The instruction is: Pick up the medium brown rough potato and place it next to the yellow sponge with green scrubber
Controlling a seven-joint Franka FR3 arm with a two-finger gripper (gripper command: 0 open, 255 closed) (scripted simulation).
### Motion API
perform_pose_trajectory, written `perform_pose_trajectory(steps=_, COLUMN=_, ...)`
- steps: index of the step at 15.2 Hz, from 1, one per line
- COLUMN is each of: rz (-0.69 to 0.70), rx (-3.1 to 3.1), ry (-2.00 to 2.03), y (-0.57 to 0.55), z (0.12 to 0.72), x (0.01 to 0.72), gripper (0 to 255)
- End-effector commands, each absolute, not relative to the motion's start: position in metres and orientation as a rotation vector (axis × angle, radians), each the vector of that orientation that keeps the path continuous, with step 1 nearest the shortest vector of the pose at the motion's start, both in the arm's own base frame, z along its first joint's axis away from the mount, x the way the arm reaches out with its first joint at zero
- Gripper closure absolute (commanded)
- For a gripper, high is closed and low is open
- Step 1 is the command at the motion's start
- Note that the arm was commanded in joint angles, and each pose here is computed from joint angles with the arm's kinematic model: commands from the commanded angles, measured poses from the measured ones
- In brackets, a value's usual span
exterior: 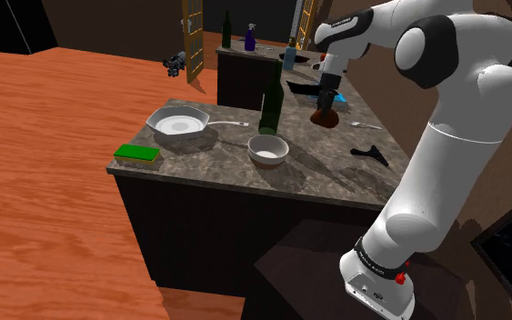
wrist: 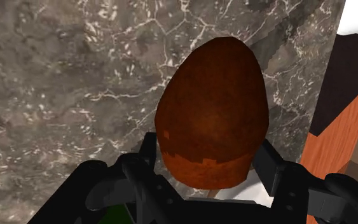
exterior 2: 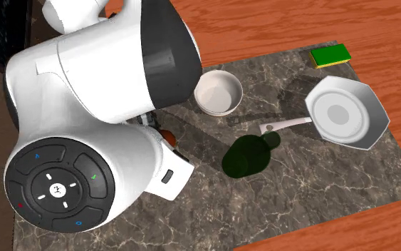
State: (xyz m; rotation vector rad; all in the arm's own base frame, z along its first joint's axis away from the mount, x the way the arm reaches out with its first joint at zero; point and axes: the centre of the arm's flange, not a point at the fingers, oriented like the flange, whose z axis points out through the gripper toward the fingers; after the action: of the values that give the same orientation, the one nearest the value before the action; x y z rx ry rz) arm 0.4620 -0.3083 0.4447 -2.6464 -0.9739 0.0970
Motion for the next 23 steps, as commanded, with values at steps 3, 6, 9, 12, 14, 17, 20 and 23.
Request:
perform_pose_trajectory(steps=3, rz=0.097, rx=-2.646, ry=-0.974, y=-0.307, z=0.465, x=0.461, gripper=255)
perform_pose_trajectory(steps=6, rz=0.097, rx=-2.646, ry=-0.974, y=-0.296, z=0.471, x=0.468, gripper=255)
perform_pose_trajectory(steps=9, rz=0.097, rx=-2.646, ry=-0.974, y=-0.262, z=0.467, x=0.488, gripper=255)
perform_pose_trajectory(steps=12, rz=0.097, rx=-2.646, ry=-0.974, y=-0.229, z=0.463, x=0.509, gripper=255)
perform_pose_trajectory(steps=14, rz=0.097, rx=-2.646, ry=-0.974, y=-0.206, z=0.46, x=0.522, gripper=255)
perform_pose_trajectory(steps=17, rz=0.097, rx=-2.646, ry=-0.974, y=-0.172, z=0.456, x=0.543, gripper=255)
perform_pose_trajectory(steps=20, rz=0.097, rx=-2.646, ry=-0.974, y=-0.139, z=0.452, x=0.563, gripper=255)
perform_pose_trajectory(steps=23, rz=0.097, rx=-2.646, ry=-0.974, y=-0.105, z=0.448, x=0.584, gripper=255)
